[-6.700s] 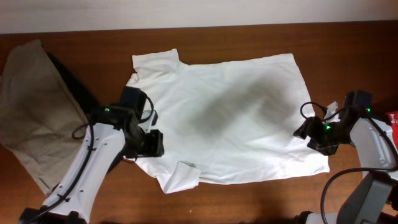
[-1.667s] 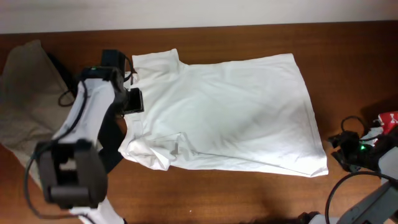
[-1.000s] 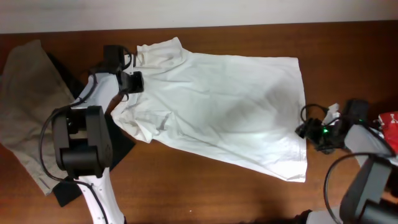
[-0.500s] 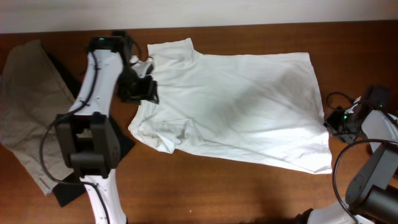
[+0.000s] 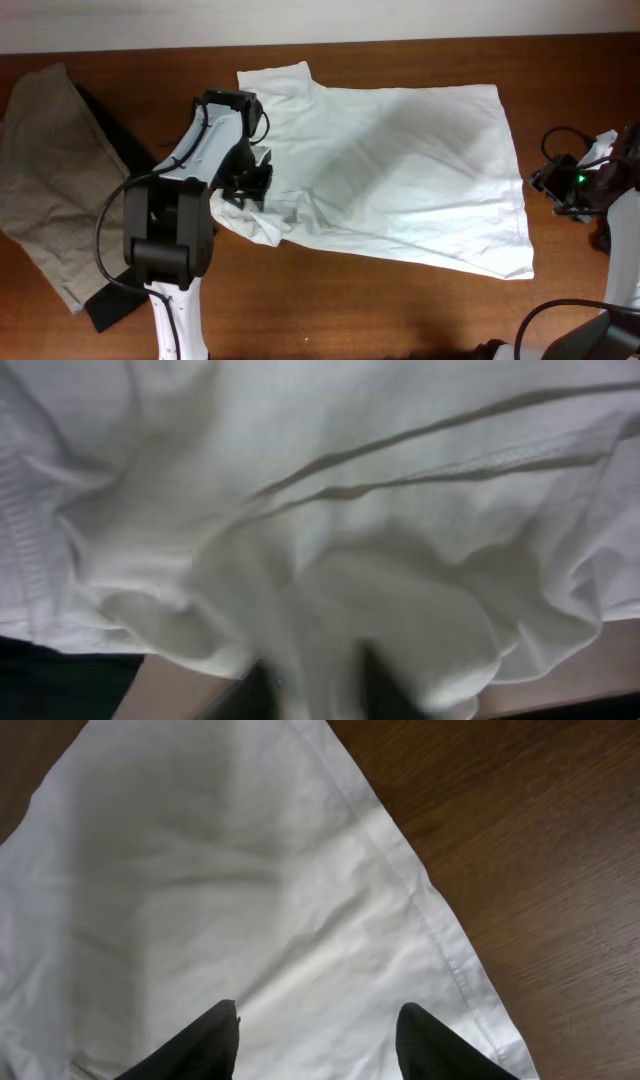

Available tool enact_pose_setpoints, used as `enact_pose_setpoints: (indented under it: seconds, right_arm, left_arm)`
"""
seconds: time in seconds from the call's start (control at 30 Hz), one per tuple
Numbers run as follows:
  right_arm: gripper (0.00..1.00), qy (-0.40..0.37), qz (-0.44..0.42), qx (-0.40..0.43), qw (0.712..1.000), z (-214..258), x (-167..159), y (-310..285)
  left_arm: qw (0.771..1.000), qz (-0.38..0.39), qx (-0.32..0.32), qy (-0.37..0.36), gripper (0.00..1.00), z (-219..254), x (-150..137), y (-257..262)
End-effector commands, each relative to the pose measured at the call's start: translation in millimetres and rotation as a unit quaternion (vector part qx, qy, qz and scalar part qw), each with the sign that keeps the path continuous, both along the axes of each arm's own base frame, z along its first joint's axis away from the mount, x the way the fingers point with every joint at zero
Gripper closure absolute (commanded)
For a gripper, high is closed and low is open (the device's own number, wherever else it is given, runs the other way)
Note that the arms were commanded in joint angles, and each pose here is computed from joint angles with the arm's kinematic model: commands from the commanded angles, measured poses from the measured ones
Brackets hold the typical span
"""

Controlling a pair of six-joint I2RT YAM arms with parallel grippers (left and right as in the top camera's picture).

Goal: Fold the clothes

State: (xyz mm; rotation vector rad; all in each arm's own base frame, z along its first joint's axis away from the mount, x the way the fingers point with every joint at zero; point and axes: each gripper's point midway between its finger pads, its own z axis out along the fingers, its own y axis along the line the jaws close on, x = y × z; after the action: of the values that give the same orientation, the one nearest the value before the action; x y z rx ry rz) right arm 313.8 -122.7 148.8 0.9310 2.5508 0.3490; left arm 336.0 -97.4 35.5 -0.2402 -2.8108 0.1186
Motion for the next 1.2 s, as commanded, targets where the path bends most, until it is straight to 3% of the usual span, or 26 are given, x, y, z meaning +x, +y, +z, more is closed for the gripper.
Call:
enact_pose_setpoints:
  seconds: [0.0,0.1,0.13,0.2,0.37,0.4,0.43,0.47,0.53,0.57,0.67,0.77,0.87,0.97,1.03,1.13,1.17]
  right_arm:
    - [0.45,-0.015,0.008,-0.005,1.000,9,3,1]
    - [0.45,-0.016,0.008,-0.006,1.000,10,3,0]
    - [0.45,-0.018,0.007,-0.007,1.000,10,4,0]
    - [0.44,-0.020,0.007,-0.008,1.000,11,5,-1]
    - [0.44,-0.020,0.007,-0.007,1.000,10,5,-1]
    - [0.44,-0.020,0.007,-0.007,1.000,10,5,-1]
    - [0.44,-0.019,0.007,-0.007,1.000,10,5,-1]
    - [0.43,-0.018,0.007,-0.006,1.000,10,4,0]
    - [0.43,-0.016,0.007,-0.006,1.000,10,4,0]
    - [0.43,-0.016,0.007,-0.006,1.000,10,4,0]
    - [0.42,-0.016,0.007,-0.006,1.000,10,3,0]
    - [0.40,-0.015,0.006,-0.007,1.000,10,3,0]
    - [0.39,-0.015,0.006,-0.007,1.000,10,3,0]
    - [0.39,-0.015,0.006,-0.007,1.000,10,3,0]
    - [0.39,-0.015,0.006,-0.007,1.000,9,3,0]
    - [0.39,-0.015,0.006,-0.007,1.000,9,3,0]
    - [0.39,-0.015,0.006,-0.007,1.000,9,3,0]
  left_arm:
    - [0.995,0.001,-0.096,0.006,1.00,8,2,-30]
    - [0.966,-0.114,-0.212,-0.097,1.00,72,37,-66]
    - [0.950,-0.183,-0.195,-0.163,1.00,89,59,-68]
    - [0.930,-0.244,-0.160,-0.222,1.00,88,84,-70]
    - [0.896,-0.302,-0.165,-0.281,0.97,81,113,-89]
    - [0.894,-0.302,-0.165,-0.287,0.91,82,116,-90]
    - [0.895,-0.302,-0.165,-0.285,0.71,82,115,-90]
    - [0.900,-0.300,-0.166,-0.267,0.43,81,106,-87]
    - [0.926,-0.285,-0.167,-0.185,0.39,77,67,-75]
    - [0.937,-0.276,-0.166,-0.139,0.39,77,46,-70]
    - [0.949,-0.271,-0.143,-0.081,0.45,74,19,-64]
    - [0.955,-0.287,0.001,-0.073,0.49,33,15,-51]
    - [0.935,-0.303,0.153,-0.104,0.54,7,20,-35]
    - [0.915,-0.255,0.262,-0.169,0.73,17,48,-12]
    - [0.917,-0.247,0.252,-0.185,0.73,11,54,-16]
    - [0.917,-0.250,0.252,-0.179,0.98,9,51,-15]
    - [0.910,-0.254,0.276,-0.177,0.99,15,51,-6]
